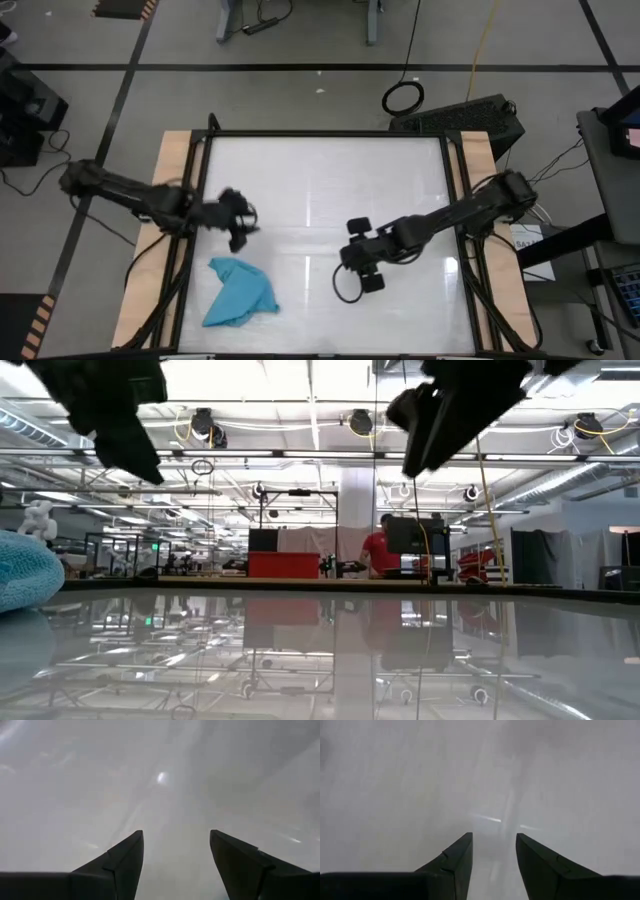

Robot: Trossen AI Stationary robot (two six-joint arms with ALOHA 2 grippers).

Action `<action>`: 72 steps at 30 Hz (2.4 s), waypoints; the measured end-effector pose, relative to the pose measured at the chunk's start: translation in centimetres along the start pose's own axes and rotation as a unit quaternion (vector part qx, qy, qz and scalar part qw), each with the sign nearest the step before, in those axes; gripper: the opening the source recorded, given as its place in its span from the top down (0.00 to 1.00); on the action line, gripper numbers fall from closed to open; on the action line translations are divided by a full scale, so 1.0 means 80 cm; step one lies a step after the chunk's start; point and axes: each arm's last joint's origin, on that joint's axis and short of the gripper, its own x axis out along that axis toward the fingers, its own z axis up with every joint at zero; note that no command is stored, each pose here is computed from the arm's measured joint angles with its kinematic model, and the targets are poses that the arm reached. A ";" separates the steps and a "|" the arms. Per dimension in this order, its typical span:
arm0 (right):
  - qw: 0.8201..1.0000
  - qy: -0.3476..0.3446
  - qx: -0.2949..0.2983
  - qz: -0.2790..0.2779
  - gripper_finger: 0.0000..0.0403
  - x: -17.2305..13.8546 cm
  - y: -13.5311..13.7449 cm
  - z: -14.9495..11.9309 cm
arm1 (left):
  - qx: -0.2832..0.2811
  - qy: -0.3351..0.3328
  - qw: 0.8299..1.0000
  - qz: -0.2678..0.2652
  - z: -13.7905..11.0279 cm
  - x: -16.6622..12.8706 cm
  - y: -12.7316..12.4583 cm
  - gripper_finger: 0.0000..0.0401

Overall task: Roll towel into tight, uniform cylinder
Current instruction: Roll the blue towel

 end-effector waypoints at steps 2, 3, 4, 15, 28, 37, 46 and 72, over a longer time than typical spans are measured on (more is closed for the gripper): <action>1.000 -0.008 -0.001 0.001 0.65 -0.016 0.002 -0.004 | 0.010 -0.066 0.997 -0.035 -0.011 0.013 -0.025 0.42; 1.000 -0.014 -0.001 0.003 0.65 -0.023 0.003 -0.007 | 0.021 -0.110 0.992 -0.050 -0.016 0.017 -0.038 0.42; 1.000 -0.020 -0.002 0.005 0.65 -0.030 0.004 -0.010 | 0.037 -0.156 0.985 -0.056 -0.018 0.018 -0.051 0.42; 0.996 -0.051 0.067 0.028 0.65 -0.081 0.006 -0.073 | 0.234 -0.312 0.917 -0.085 0.016 -0.051 -0.136 0.44; 0.990 -0.084 0.111 0.019 0.65 -0.086 0.013 -0.119 | 0.182 0.146 0.972 -0.027 -0.050 -0.005 -0.197 0.43; 0.990 -0.101 0.098 0.013 0.65 -0.085 0.013 -0.116 | 0.234 0.153 0.959 -0.050 -0.095 0.083 -0.240 0.34; 0.989 -0.101 0.111 0.014 0.65 -0.085 0.013 -0.116 | 0.237 0.214 0.945 -0.065 -0.106 0.150 -0.235 0.49; 0.982 -0.167 0.084 -0.018 0.65 -0.089 0.013 -0.102 | 0.361 -0.129 0.923 -0.014 0.236 -0.140 -0.236 0.99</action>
